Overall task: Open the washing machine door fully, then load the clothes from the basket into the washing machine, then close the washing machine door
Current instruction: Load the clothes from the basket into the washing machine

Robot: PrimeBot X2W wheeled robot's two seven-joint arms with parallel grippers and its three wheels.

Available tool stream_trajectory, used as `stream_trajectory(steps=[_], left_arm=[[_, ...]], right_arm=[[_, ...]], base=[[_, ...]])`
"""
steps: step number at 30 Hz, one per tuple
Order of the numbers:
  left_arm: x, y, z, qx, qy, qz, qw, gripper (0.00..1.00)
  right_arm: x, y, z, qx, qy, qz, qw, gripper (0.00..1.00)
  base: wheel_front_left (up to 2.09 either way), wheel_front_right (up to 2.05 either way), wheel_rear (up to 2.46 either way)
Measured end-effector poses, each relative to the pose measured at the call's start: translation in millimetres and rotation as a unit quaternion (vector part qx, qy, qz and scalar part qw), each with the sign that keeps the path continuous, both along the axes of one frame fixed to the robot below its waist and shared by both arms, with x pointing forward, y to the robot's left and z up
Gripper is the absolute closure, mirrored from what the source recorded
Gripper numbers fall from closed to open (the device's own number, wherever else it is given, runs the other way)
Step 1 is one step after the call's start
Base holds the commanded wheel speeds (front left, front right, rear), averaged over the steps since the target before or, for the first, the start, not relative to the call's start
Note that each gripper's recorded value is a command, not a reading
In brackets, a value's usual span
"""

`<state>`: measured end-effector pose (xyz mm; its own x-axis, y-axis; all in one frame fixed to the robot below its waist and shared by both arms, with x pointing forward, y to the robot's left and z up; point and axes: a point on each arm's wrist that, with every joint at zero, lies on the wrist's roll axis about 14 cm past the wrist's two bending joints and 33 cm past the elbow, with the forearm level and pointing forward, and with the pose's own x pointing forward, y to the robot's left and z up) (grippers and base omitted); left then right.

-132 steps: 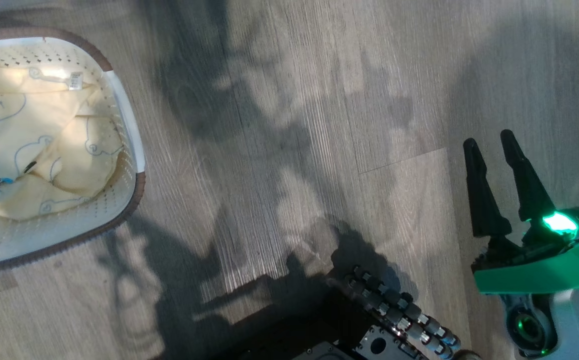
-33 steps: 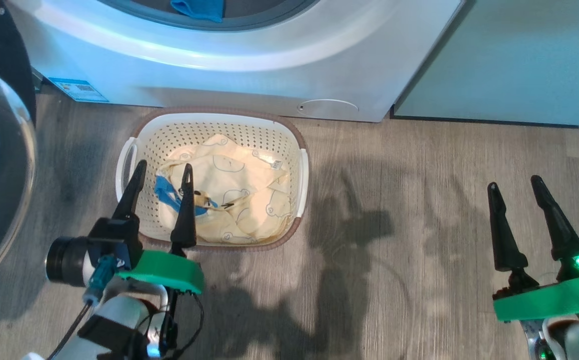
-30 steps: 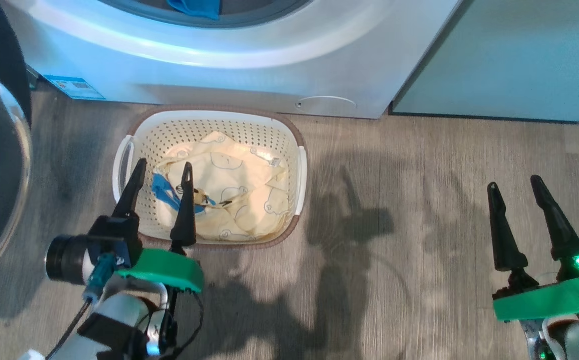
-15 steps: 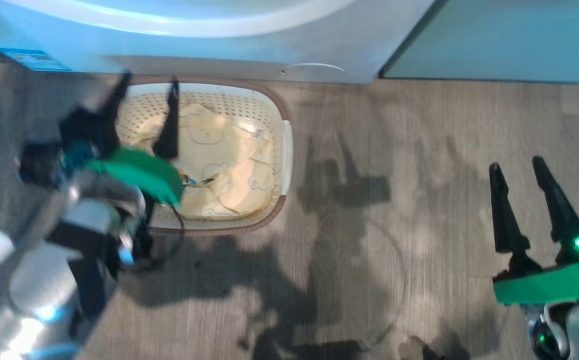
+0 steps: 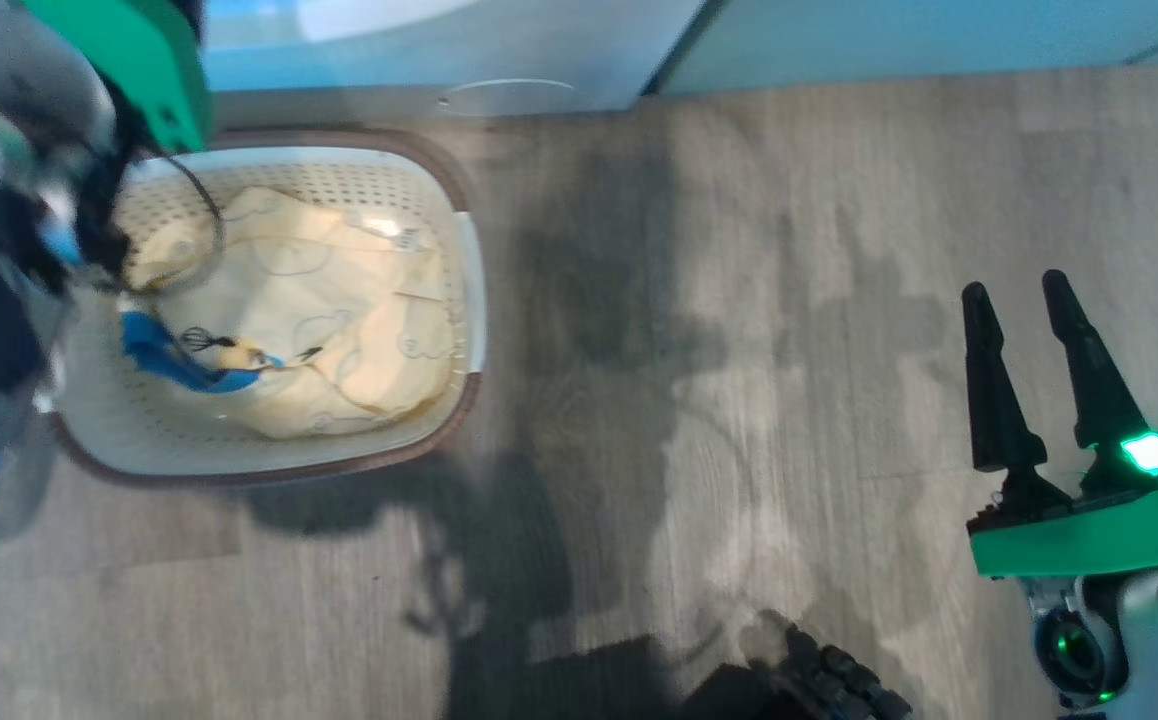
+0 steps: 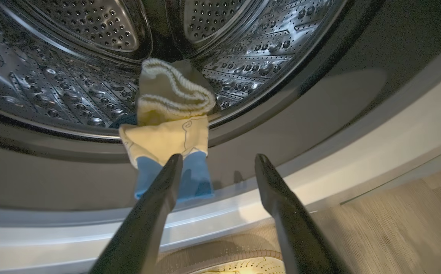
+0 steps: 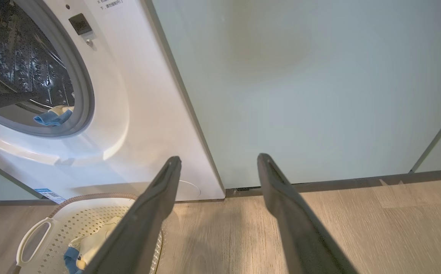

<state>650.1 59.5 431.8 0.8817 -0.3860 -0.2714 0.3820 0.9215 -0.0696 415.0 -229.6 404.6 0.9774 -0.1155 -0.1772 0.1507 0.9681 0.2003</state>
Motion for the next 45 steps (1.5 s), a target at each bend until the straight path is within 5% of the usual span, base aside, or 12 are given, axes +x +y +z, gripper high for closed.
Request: stream_trajectory(steps=[10, 21, 22, 23, 24, 32, 38, 45], left_arm=[[47.4, -8.7, -34.8, 0.052, 0.119, -0.013, 0.991, 0.00], [54.2, -11.4, -77.9, 0.087, 0.202, -0.011, 0.975, 0.00], [55.2, -11.2, -78.2, 0.094, 0.198, -0.011, 0.976, 0.49], [56.5, -9.1, -78.9, 0.107, 0.193, -0.010, 0.975, 0.81], [56.7, -7.2, -80.4, 0.118, 0.193, -0.009, 0.974, 1.00], [62.9, -11.1, -70.7, 0.117, 0.186, -0.015, 0.976, 1.00], [80.8, -21.9, -33.5, 0.088, 0.079, -0.012, 0.993, 1.00], [105.7, -13.5, -12.4, 0.089, -0.022, 0.000, 0.996, 1.00]], right_arm=[[-11.4, -17.3, -2.9, 0.012, 0.013, -0.034, 0.999, 0.00], [-24.6, -30.1, -9.0, 0.010, 0.032, -0.059, 0.998, 0.00], [-25.0, -30.5, -9.4, 0.012, 0.033, -0.061, 0.998, 0.00], [-25.4, -31.0, -9.6, 0.012, 0.033, -0.062, 0.997, 0.00], [-25.5, -31.0, -9.7, 0.013, 0.033, -0.062, 0.997, 0.00], [-20.9, -29.5, -10.8, 0.018, 0.031, -0.060, 0.998, 0.00], [-21.0, -28.3, -15.4, 0.021, 0.037, -0.060, 0.997, 0.00], [-20.2, -31.1, -15.5, 0.026, 0.038, -0.067, 0.997, 0.00]], base=[[0.00, 0.00, 0.00], [0.00, 0.00, 0.00], [0.00, 0.00, 0.00], [0.00, 0.00, 0.00], [0.00, 0.00, 0.00], [0.00, 0.00, 0.00], [0.00, 0.00, 0.00], [0.00, 0.00, 0.00]])
